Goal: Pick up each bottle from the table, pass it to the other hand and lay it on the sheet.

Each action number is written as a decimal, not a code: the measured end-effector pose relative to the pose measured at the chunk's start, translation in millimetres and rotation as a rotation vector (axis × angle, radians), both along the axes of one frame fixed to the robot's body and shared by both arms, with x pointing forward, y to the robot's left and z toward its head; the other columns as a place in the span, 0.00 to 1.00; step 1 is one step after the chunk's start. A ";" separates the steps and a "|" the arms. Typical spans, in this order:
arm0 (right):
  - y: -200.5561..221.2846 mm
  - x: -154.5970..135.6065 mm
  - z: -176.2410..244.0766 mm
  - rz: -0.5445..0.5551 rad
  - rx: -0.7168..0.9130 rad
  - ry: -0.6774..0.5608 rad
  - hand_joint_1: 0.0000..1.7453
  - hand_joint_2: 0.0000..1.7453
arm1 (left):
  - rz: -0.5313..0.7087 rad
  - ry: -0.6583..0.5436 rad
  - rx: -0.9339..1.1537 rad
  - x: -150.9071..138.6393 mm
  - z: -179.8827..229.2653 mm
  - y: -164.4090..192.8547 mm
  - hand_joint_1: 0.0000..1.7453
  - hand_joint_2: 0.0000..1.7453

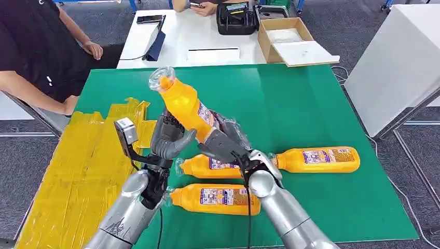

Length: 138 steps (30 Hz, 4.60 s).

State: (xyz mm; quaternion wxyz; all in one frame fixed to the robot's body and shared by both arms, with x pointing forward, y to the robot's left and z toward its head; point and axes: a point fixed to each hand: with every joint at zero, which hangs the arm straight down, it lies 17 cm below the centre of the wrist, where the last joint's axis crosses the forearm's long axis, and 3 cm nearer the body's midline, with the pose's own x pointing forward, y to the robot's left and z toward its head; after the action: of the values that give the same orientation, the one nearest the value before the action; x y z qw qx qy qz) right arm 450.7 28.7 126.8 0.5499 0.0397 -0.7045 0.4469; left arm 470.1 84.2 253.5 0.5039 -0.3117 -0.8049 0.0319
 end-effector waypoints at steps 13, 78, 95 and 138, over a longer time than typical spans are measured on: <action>65.1 -36.3 -14.8 0.137 -0.117 -0.006 1.00 1.00 | 0.157 0.060 0.063 12.8 -28.7 43.5 0.00 1.00; -31.7 -29.7 -18.4 -0.044 0.029 0.011 0.00 0.00 | 0.141 0.021 0.045 -5.6 -25.5 71.3 1.00 1.00; -133.7 -49.8 19.0 -0.163 0.145 -0.060 0.00 0.00 | 1.005 -0.375 1.134 23.6 20.3 142.8 1.00 1.00; -172.2 -17.3 51.9 -0.118 0.142 -0.139 0.00 0.00 | 0.808 -0.201 1.975 30.7 -208.9 246.2 1.00 1.00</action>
State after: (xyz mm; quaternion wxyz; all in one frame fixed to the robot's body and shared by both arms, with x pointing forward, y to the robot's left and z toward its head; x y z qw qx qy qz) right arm 433.4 -143.5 178.7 0.5207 0.0059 -0.7721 0.3643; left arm 500.8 330.5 44.6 0.4163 0.5225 -0.5557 -0.4949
